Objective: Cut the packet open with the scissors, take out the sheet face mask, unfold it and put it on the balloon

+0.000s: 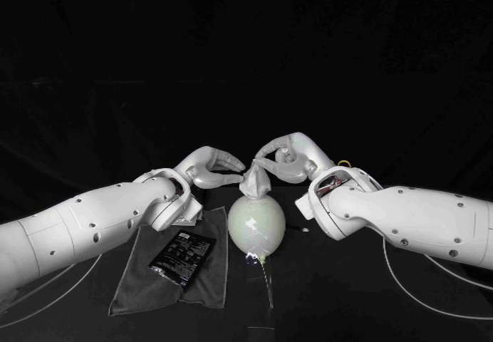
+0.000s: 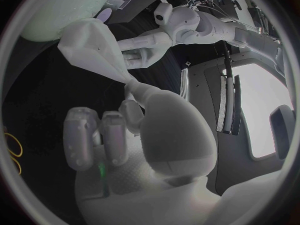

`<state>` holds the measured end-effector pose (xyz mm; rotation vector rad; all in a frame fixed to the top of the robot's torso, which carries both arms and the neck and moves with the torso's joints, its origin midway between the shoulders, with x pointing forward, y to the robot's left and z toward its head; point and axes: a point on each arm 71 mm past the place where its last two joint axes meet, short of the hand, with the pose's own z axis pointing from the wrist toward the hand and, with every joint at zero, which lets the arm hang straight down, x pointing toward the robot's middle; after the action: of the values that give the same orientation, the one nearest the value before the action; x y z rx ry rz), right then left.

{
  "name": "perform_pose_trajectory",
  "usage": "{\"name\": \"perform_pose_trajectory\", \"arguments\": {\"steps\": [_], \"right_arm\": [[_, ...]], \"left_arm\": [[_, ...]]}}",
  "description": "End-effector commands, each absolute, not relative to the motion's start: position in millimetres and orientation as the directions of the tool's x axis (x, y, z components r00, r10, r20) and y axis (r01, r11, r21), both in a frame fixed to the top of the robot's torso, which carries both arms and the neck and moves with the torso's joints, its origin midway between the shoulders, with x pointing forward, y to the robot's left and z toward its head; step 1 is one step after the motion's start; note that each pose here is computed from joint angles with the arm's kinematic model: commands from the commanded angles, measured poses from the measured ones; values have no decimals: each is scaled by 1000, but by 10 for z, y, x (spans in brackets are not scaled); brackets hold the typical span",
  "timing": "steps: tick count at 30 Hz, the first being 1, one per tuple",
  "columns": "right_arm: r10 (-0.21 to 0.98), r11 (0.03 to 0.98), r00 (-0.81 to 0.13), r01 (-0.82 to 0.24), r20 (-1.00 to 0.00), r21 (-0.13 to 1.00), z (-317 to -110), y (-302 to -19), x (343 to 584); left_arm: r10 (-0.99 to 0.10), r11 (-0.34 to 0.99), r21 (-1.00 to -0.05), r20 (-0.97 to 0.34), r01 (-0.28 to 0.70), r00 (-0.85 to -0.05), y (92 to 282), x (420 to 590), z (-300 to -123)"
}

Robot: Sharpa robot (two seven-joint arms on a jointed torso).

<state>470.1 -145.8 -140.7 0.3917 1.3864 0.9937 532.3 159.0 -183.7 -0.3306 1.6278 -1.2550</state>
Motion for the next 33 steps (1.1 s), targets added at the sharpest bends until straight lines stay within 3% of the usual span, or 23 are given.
{"name": "perform_pose_trajectory", "arguments": {"steps": [1,19,33], "right_arm": [[763,559,-119,-371,-635,741,-1389,-1438,4692],[762,558,-125,-372,-635,742,-1389,-1424,4685],[759,564,-125,-363,-639,741,-1400,-1446,4705]], "left_arm": [[-660,444,-812,-583,380,-474,1531,5312,-1839],[-655,417,-835,-550,360,-519,1416,5294,-1852],[-712,358,-871,-487,335,-505,1424,5307,-1824]]}}
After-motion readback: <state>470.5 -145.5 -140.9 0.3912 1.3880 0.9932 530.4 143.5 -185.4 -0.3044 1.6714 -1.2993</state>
